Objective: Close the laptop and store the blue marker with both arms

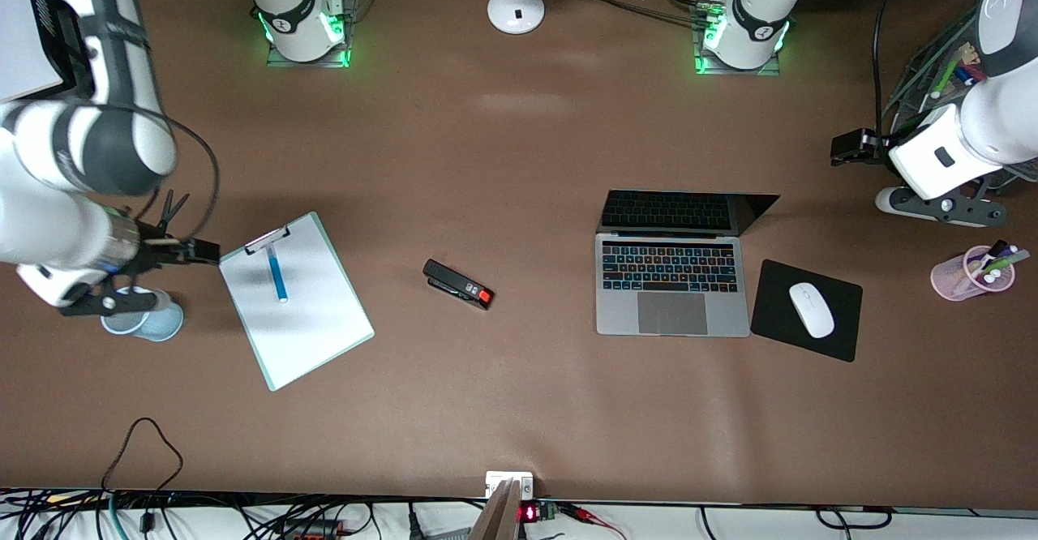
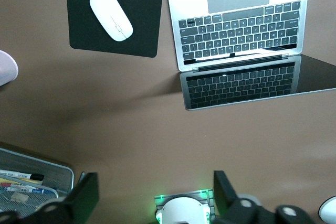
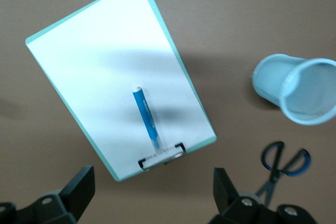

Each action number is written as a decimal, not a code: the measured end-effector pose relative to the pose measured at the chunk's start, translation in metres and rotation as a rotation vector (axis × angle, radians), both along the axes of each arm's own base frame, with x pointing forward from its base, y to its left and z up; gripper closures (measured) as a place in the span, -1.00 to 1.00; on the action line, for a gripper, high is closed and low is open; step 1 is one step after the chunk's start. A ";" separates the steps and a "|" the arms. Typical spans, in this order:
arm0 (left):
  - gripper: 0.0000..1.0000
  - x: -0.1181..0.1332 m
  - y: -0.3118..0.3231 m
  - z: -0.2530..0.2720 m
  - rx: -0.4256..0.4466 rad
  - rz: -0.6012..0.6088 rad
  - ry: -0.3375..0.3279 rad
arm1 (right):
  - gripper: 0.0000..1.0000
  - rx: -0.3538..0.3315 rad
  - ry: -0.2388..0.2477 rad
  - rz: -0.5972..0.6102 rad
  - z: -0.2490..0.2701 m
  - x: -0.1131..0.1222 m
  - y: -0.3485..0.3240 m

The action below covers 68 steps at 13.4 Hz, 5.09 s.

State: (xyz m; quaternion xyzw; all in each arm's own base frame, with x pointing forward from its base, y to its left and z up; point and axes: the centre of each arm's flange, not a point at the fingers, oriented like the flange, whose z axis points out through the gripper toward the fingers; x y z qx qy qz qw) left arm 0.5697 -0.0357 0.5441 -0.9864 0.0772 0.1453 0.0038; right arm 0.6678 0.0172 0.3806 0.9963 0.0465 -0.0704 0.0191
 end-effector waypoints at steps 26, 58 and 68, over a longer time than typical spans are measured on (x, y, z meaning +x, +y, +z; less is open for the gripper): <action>0.98 -0.103 -0.175 -0.151 -0.071 0.127 -0.093 | -0.50 0.000 -0.003 0.161 -0.171 -0.007 0.031; 0.98 0.018 -0.145 -0.301 -0.230 0.194 -0.459 | 0.52 0.009 -0.006 0.248 -0.193 -0.005 0.032; 0.98 0.025 -0.145 -0.346 -0.250 0.220 -0.421 | 0.66 0.008 -0.037 0.251 -0.181 0.005 0.034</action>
